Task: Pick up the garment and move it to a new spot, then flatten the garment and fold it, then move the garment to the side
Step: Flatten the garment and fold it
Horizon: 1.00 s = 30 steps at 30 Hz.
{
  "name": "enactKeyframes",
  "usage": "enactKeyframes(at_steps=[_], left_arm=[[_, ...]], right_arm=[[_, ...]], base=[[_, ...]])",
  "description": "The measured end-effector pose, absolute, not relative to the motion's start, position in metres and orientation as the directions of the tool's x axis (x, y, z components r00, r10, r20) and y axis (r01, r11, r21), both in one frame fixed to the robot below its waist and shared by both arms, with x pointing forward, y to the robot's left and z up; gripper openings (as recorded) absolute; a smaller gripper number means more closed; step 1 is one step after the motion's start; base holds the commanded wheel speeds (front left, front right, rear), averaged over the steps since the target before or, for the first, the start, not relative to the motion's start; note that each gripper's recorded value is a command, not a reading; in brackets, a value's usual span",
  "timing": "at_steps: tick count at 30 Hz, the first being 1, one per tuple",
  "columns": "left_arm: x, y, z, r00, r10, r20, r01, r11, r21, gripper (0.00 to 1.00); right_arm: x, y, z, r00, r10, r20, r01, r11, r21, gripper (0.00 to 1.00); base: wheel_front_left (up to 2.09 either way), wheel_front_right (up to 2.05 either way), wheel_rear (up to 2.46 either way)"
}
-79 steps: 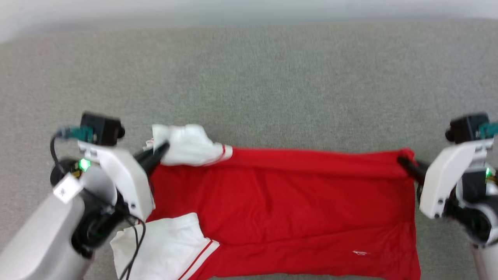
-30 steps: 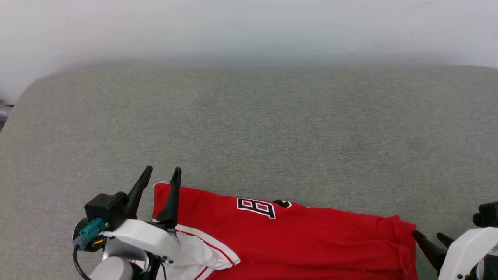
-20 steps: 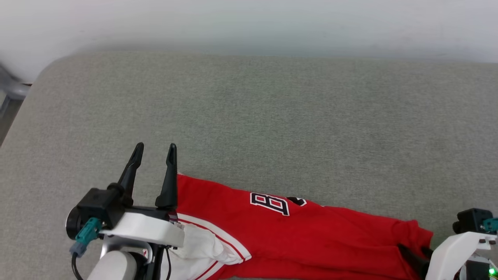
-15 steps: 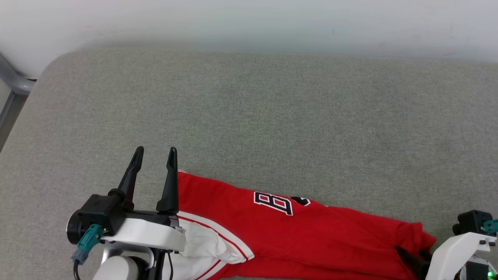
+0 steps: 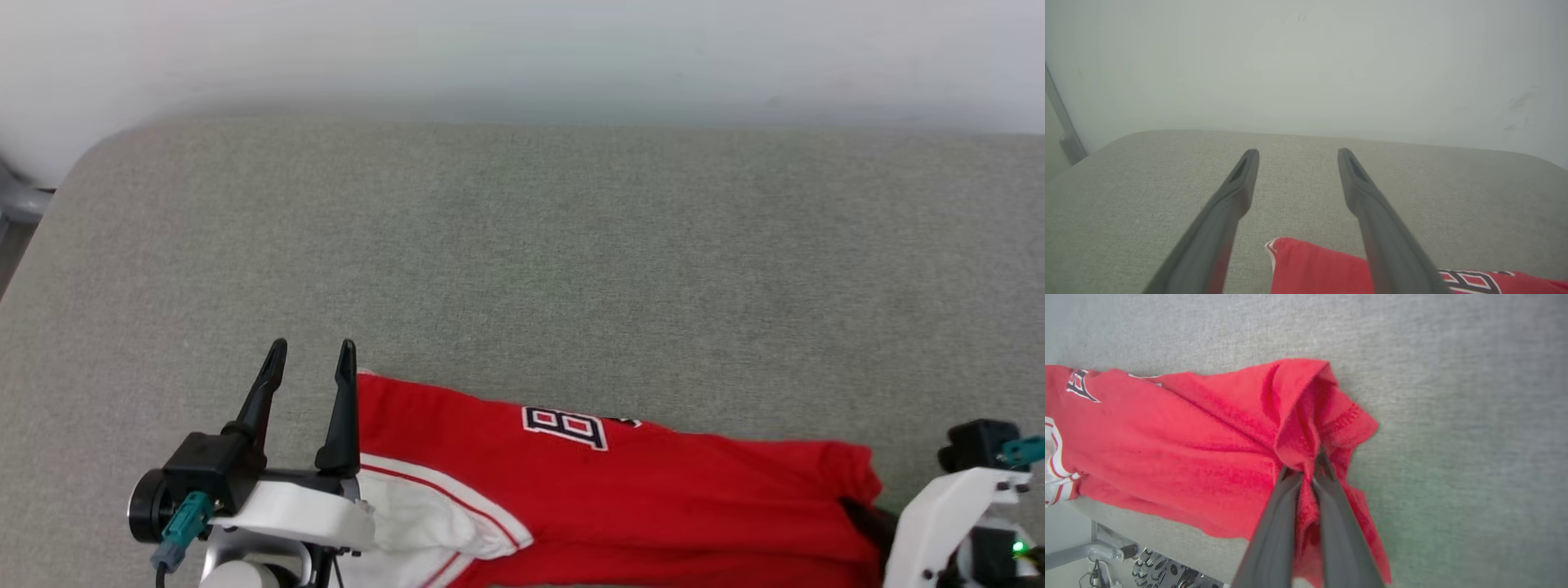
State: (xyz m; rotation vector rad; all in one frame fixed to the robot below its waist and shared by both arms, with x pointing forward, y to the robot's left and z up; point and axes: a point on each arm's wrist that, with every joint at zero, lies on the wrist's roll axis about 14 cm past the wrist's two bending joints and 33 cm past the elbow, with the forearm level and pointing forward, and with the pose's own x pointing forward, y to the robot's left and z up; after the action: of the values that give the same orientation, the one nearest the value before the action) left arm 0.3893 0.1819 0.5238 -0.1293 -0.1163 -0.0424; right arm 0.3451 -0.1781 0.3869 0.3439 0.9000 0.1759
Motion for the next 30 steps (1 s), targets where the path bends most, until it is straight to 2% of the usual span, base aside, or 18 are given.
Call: enactKeyframes(at_steps=[6,13,16,19,23,27,30], left_arm=[[0.388,0.175,0.523,0.991,-0.068,0.114,0.081,0.991,-0.110,1.00],[0.385,0.167,0.520,0.989,-0.098,0.107,0.109,0.989,-0.103,1.00],[0.385,0.163,0.521,0.988,-0.109,0.107,0.120,0.987,-0.104,1.00],[0.384,0.159,0.520,0.987,-0.123,0.106,0.134,0.986,-0.103,1.00],[0.382,0.158,0.521,0.986,-0.131,0.107,0.142,0.985,-0.097,1.00],[0.382,0.159,0.521,0.986,-0.130,0.103,0.140,0.986,-0.096,1.00],[0.382,0.163,0.522,0.987,-0.120,0.104,0.130,0.987,-0.093,1.00]], right_arm=[[0.342,-0.224,0.408,0.668,0.184,-0.721,0.064,0.951,0.302,0.00],[0.314,-0.286,0.412,0.644,0.034,-0.765,0.226,0.946,0.233,0.00],[0.307,-0.291,0.412,0.641,0.038,-0.766,0.270,0.923,0.272,0.00],[0.307,-0.269,0.409,0.644,0.155,-0.749,0.308,0.844,0.440,0.00],[0.312,-0.225,0.415,0.636,0.367,-0.679,0.277,0.712,0.645,0.00],[0.321,-0.193,0.430,0.638,0.539,-0.551,0.226,0.553,0.802,0.00],[0.327,-0.162,0.440,0.605,0.674,-0.424,0.176,0.407,0.897,0.00]], base=[[0.00,0.00,0.00],[0.00,0.00,0.00],[0.00,0.00,0.00],[0.00,0.00,0.00],[0.00,0.00,0.00],[0.00,0.00,0.00],[0.00,0.00,0.00]])
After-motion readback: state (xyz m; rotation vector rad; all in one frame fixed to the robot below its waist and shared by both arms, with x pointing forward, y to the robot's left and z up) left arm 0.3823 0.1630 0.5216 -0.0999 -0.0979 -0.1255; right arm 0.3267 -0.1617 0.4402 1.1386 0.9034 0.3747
